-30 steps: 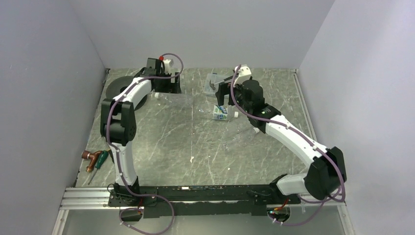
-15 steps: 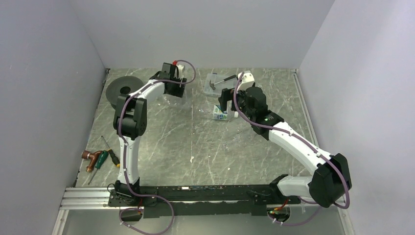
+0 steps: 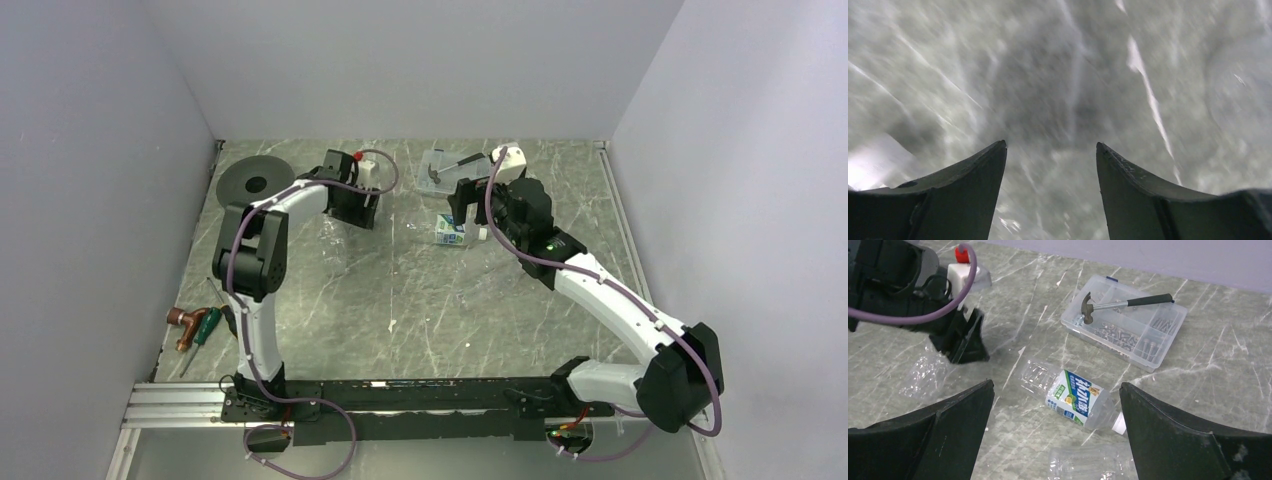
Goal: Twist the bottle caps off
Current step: Pick up the plastic bottle at the center of the board.
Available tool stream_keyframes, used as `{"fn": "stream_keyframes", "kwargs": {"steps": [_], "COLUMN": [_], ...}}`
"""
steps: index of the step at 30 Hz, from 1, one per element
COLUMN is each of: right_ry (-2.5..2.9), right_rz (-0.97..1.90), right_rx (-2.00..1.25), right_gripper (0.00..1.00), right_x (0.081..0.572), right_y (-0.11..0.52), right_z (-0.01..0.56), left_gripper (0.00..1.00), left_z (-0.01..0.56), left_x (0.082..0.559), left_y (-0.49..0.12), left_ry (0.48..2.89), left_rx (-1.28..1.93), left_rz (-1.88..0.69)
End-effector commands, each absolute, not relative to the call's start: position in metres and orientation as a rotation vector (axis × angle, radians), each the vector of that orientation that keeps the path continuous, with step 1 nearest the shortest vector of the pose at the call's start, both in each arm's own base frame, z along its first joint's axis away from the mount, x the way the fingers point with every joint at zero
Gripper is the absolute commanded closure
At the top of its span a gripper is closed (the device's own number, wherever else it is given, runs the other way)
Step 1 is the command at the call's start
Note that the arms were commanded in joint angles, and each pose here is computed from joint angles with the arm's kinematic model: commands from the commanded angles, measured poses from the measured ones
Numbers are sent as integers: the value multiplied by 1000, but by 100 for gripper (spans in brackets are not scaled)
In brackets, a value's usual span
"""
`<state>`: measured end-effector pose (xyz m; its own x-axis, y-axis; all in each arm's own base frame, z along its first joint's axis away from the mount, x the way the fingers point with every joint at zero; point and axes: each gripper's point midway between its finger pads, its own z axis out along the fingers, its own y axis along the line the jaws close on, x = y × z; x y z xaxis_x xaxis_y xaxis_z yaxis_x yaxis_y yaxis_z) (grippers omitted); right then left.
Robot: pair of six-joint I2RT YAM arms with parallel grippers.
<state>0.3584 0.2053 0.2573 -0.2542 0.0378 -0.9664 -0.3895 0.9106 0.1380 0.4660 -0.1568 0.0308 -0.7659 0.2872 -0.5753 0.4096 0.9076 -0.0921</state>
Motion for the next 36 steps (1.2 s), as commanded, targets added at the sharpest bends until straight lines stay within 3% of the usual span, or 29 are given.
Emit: {"fn": "stream_keyframes", "kwargs": {"steps": [1, 3, 10, 17, 25, 36], "right_ry": [1715, 1713, 1719, 1711, 1708, 1721], "right_rz": [452, 457, 470, 487, 501, 511], "right_rx": [-257, -258, -261, -262, -269, -266], "right_gripper": [0, 0, 0, 0, 0, 0], "right_x": [356, 355, 353, 348, 341, 338], "right_y": [209, 210, 211, 211, 211, 211], "right_z": [281, 282, 280, 282, 281, 270], "left_gripper": [23, 2, 0, 1, 1, 1], "left_z": [87, 119, 206, 147, 120, 63], "left_x": [427, 428, 431, 405, 413, 388], "left_y": [-179, -168, -123, -84, -56, -76], "left_ry": [2438, 2389, 2316, 2516, 2573, 2724], "left_rx": [612, 582, 457, 410, 228, 195], "left_rz": [-441, -368, -65, 118, 33, -134]}}
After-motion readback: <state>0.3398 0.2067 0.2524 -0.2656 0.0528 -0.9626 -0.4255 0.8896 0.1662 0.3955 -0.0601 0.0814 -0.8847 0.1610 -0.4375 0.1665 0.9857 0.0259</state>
